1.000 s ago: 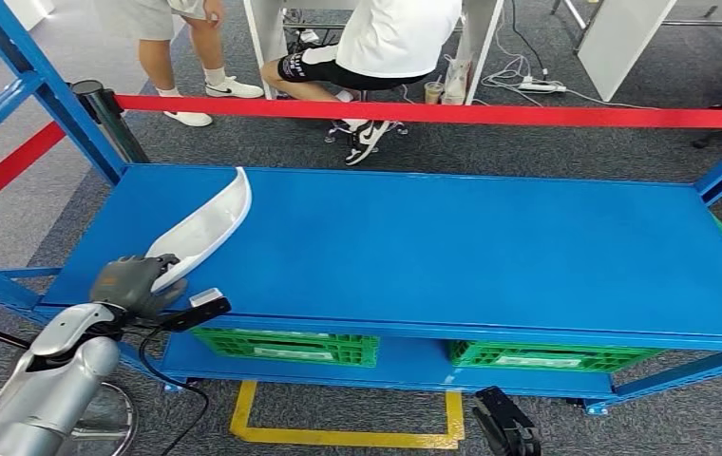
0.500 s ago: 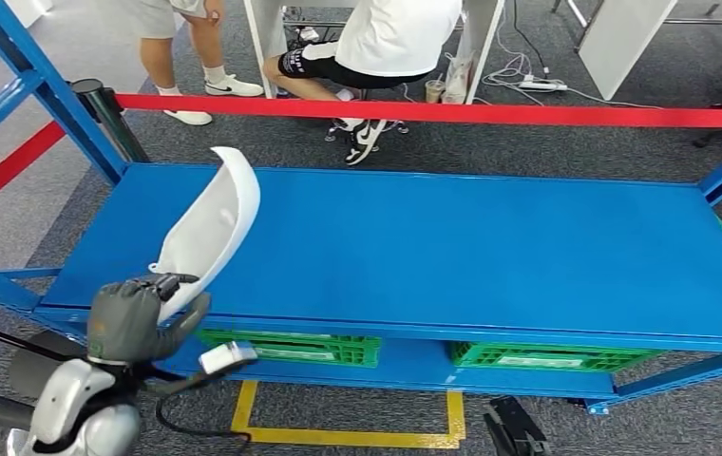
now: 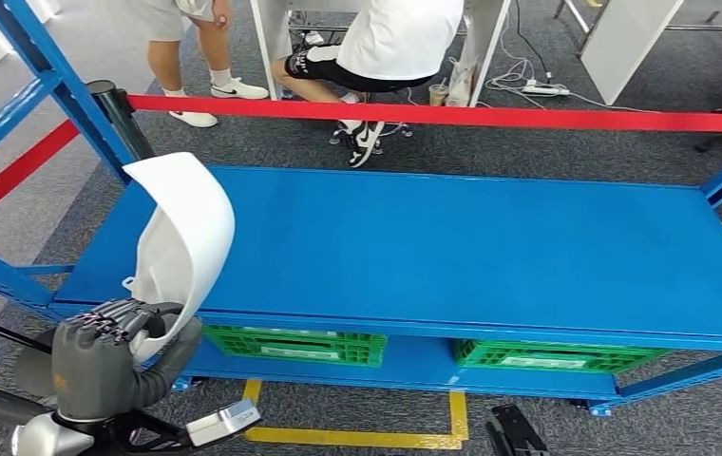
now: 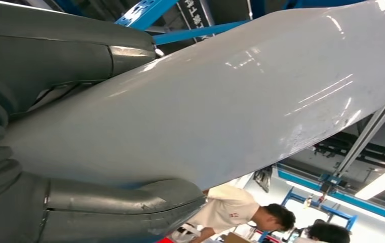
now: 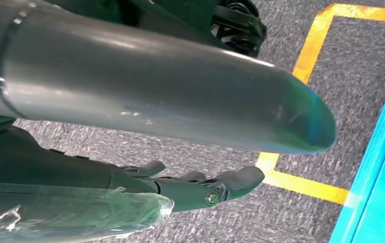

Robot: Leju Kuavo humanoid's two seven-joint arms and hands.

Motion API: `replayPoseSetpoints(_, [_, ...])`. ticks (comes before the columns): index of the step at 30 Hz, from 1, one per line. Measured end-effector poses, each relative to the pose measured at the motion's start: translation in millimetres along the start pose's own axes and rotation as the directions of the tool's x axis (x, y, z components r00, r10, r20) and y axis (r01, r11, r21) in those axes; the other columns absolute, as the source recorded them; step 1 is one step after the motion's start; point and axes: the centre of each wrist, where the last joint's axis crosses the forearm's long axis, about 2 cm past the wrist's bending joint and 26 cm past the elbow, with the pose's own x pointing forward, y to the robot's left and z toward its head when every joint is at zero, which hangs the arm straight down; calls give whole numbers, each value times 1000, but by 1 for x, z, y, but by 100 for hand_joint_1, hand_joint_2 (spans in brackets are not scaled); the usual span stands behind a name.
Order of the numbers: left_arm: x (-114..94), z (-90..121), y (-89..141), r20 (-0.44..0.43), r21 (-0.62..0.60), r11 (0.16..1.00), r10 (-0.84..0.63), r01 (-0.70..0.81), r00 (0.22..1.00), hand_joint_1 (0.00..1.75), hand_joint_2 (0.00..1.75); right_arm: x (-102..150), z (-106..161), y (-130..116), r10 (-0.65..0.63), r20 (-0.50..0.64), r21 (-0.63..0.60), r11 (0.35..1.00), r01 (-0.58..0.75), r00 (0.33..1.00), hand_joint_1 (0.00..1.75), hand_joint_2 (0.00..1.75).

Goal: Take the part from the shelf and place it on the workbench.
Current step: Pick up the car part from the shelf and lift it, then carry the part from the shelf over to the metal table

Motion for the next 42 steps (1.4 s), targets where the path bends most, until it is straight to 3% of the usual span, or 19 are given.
replayPoseSetpoints(18, [5, 0, 5, 17, 31, 999, 5, -6, 1000, 175, 175, 2, -1, 4, 1, -2, 5, 1000, -1, 1000, 0, 0])
replayPoseSetpoints(31, [4, 22, 12, -22, 91, 994, 57, -55, 998, 175, 175, -13, 6, 7, -16, -18, 9, 1000, 16, 1000, 0, 0])
replayPoseSetpoints(42, [-1, 28, 14, -13, 76, 994, 80, -79, 997, 175, 175, -17, 8, 13, -38, -22, 7, 999, 38, 999, 0, 0])
